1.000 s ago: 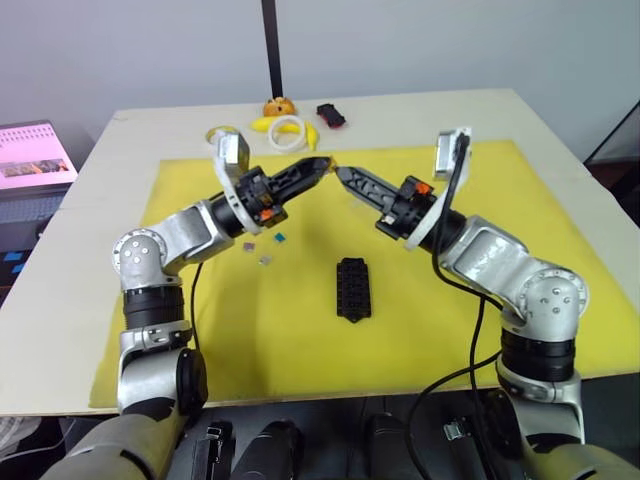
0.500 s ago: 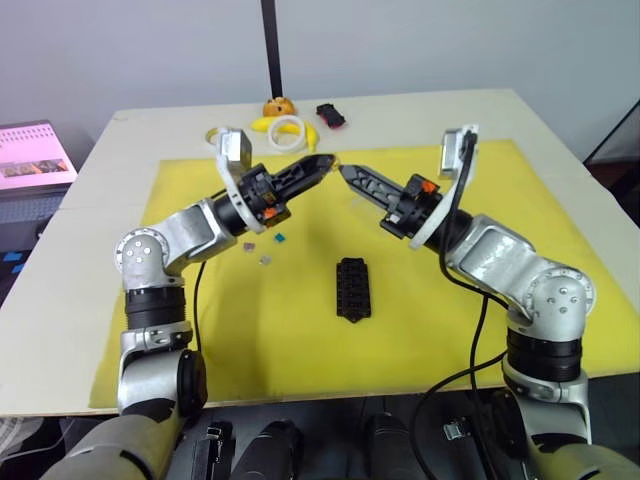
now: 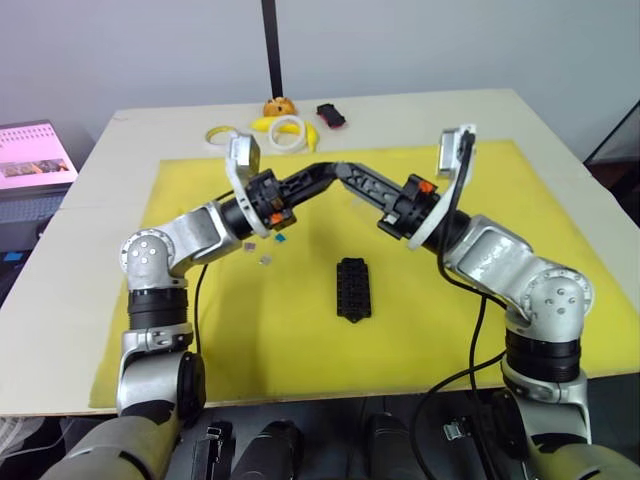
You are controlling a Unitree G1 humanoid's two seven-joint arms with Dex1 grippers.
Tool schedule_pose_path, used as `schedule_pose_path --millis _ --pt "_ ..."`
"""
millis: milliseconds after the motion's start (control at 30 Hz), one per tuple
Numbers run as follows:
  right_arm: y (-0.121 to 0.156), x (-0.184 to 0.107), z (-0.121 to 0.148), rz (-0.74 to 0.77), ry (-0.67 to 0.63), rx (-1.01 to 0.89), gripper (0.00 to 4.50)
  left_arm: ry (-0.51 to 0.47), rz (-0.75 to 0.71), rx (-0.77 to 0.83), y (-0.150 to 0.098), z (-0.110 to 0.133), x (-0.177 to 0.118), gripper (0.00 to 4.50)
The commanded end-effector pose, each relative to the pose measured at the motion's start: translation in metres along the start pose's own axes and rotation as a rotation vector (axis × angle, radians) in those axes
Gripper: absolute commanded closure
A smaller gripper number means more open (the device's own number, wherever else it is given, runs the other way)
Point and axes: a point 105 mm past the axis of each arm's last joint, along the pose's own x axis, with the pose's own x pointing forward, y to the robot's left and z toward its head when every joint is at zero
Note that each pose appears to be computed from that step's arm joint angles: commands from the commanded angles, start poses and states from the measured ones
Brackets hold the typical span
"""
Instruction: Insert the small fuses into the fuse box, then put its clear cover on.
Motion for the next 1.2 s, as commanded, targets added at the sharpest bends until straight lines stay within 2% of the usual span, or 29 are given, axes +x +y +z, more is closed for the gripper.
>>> schedule_pose_path --millis 33,133,200,233,433,533,733,767,867,967,1133,1200 --pt "0.016 0.0 0.008 0.058 -0.029 -0.036 2.53 -0.015 -0.026 0.029 -0.009 0.004 0.0 4.5" --pt "0.016 0.0 0.009 0.059 -0.031 -0.036 3.38 -0.019 -0.026 0.028 -0.009 0.004 0.0 4.5" --pt "0.016 0.0 0.009 0.059 -0.033 -0.036 4.34 -0.023 -0.024 0.028 -0.009 0.005 -0.001 4.5" --pt "0.016 0.0 0.009 0.058 -0.033 -0.036 4.49 -0.024 -0.022 0.027 -0.009 0.005 -0.001 4.5" --pt "0.017 0.0 0.01 0.061 -0.037 -0.036 4.49 -0.022 -0.018 0.025 -0.007 0.004 -0.001 4.5" --pt "0.02 -0.001 0.014 0.07 -0.048 -0.033 4.5 -0.013 0.003 0.035 -0.003 0.002 -0.005 3.47" --pt "0.027 -0.011 0.012 0.096 0.02 -0.077 4.5 0.109 0.092 0.151 -0.005 0.005 -0.038 0.48" --pt "0.028 -0.014 0.01 0.096 0.052 -0.096 4.5 0.157 0.104 0.195 -0.009 0.004 -0.044 0.07" --pt "0.028 -0.023 0.004 0.098 0.165 -0.18 4.5 0.316 0.122 0.326 -0.018 -0.007 -0.057 0.07" --pt "0.028 -0.037 -0.008 0.109 0.328 -0.319 4.5 0.528 0.103 0.527 -0.02 -0.031 -0.069 0.07" --pt "0.02 -0.056 -0.035 0.137 0.594 -0.575 4.5 0.808 0.039 0.856 0.005 -0.063 -0.084 0.07" --pt "0.013 -0.06 -0.043 0.143 0.657 -0.659 4.5 0.861 0.007 0.945 0.014 -0.07 -0.087 0.07"
